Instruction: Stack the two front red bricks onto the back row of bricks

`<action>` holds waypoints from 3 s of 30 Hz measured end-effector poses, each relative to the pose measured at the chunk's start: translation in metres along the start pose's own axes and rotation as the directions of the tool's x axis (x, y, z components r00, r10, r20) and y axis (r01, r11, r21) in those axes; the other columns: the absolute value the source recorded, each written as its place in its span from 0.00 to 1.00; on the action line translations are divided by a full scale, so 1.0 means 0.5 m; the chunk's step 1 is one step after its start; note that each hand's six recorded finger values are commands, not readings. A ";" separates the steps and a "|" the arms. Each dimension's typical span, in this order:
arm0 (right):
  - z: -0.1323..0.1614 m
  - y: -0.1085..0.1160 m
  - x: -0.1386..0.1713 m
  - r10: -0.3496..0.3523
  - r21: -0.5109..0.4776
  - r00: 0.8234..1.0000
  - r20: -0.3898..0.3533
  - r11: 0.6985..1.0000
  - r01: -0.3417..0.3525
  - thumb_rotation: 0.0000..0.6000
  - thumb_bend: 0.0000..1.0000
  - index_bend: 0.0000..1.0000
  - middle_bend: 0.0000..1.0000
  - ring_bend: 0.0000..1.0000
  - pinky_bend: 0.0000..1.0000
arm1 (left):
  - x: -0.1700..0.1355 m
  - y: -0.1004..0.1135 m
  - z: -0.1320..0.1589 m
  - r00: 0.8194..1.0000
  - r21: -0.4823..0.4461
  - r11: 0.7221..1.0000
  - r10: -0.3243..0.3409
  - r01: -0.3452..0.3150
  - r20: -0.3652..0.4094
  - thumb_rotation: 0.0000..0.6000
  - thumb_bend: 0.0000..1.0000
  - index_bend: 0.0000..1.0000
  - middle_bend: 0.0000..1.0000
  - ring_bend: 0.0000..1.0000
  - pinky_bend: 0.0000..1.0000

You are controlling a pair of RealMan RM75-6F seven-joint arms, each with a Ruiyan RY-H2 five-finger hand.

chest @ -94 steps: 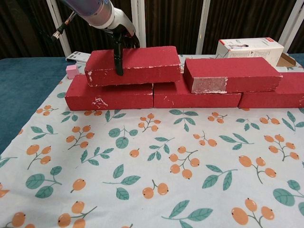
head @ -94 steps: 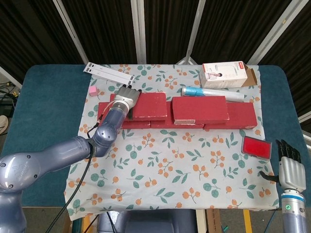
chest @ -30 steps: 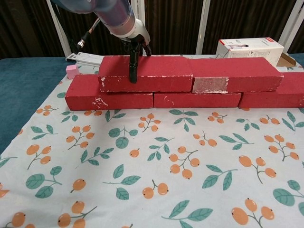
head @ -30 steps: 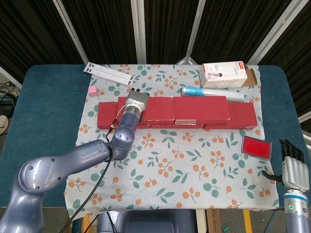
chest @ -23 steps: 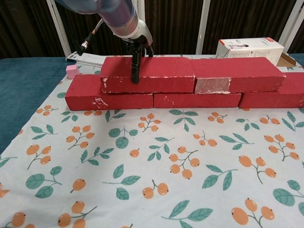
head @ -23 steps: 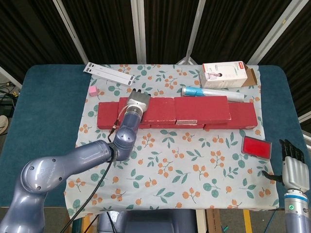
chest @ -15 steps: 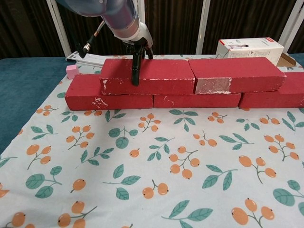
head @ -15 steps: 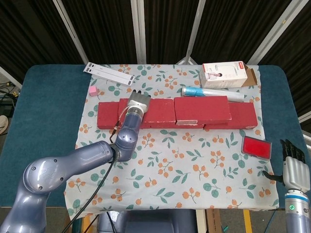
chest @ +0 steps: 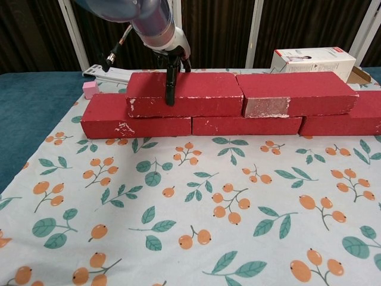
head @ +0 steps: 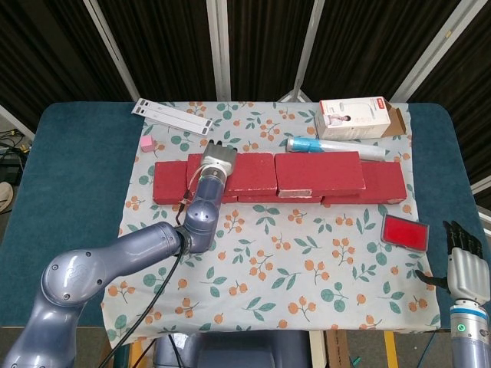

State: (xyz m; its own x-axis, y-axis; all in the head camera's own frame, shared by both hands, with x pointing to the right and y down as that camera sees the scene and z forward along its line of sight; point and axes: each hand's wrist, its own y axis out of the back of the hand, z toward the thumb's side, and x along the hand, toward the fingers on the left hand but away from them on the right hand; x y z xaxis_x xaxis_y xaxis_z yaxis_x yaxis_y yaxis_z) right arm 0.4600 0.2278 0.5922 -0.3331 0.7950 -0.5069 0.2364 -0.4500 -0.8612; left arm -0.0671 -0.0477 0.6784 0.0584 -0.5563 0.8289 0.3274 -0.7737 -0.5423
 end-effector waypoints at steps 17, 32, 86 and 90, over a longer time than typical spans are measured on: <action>0.000 -0.002 0.000 0.002 0.004 1.000 0.007 1.000 -0.002 1.00 0.07 0.00 0.00 0.00 0.00 | 0.004 -0.004 0.005 1.000 -0.004 1.000 -0.004 0.004 -0.001 1.00 0.01 0.33 0.25 0.00 0.05; -0.003 -0.003 0.000 0.000 0.005 1.000 0.017 1.000 0.000 1.00 0.07 0.00 0.00 0.00 0.00 | -0.002 0.002 0.006 1.000 -0.009 1.000 -0.002 0.002 0.002 1.00 0.01 0.33 0.25 0.00 0.05; -0.011 -0.006 0.001 0.014 0.005 0.998 0.053 1.000 -0.014 1.00 0.07 0.00 0.00 0.00 0.00 | -0.004 -0.002 -0.004 1.000 -0.015 1.000 0.000 0.000 0.003 1.00 0.00 0.05 0.00 0.00 0.06; -0.010 -0.007 0.001 0.016 0.008 0.998 0.053 1.000 -0.017 1.00 0.07 0.00 0.00 0.00 0.00 | -0.004 -0.004 -0.004 1.000 -0.012 1.000 -0.002 0.002 0.001 1.00 0.00 0.05 0.00 0.00 0.06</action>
State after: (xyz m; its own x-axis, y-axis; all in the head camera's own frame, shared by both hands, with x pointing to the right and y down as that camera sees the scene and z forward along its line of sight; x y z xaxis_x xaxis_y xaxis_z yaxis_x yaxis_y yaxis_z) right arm 0.4638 0.2319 0.5949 -0.3770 0.7649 -0.5223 0.2348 -0.4665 -0.8528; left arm -0.0699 -0.0457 0.6776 0.0585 -0.5541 0.8304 0.3165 -0.7786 -0.5418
